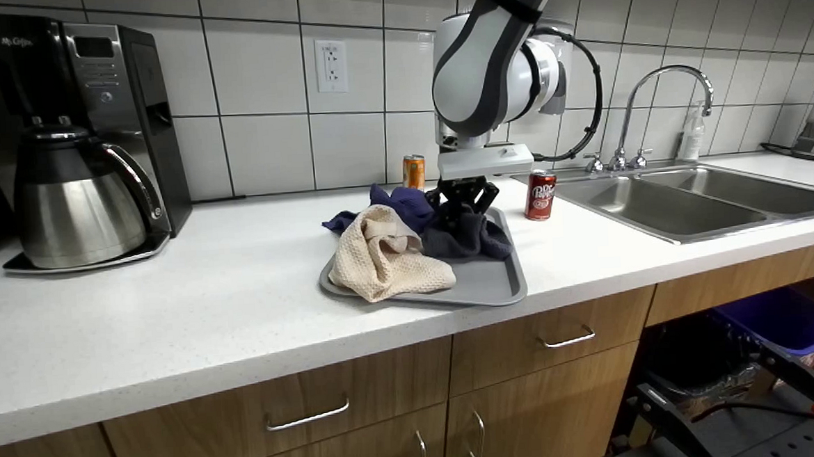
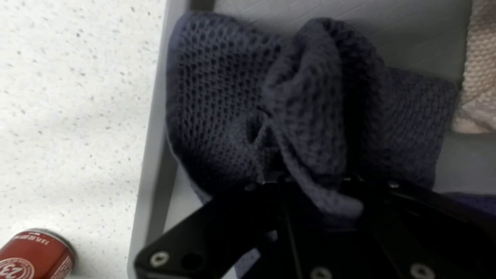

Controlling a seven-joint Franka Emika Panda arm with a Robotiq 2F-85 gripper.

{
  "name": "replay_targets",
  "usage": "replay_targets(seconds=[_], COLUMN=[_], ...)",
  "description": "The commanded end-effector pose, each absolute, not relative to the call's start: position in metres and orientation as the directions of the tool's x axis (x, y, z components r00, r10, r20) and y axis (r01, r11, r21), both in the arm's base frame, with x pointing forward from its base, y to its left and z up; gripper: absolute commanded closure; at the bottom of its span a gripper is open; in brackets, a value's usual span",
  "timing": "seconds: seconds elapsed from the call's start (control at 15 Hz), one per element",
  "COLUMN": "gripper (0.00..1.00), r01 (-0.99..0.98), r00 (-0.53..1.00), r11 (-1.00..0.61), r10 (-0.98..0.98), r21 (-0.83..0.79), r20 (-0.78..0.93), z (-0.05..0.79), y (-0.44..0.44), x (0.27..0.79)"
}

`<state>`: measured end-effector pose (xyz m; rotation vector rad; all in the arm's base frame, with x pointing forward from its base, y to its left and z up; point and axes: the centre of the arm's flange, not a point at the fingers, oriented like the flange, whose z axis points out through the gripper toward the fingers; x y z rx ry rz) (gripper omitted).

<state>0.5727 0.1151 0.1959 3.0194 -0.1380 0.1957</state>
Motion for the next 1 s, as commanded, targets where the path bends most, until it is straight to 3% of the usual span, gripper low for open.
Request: replay_targets(seconds=[0.0,0.93], gripper=[0.97,0.97], r01=[-0.117,-0.250], r00=[0.984,0.952], r11=[-0.986,-0.961], r10=[-0.098,-0.220], r21=[0.117,0.122], r20=[0.151,0.213], z=[0.220,0.273], y=[0.115,0.072], x=[0.557,0.513])
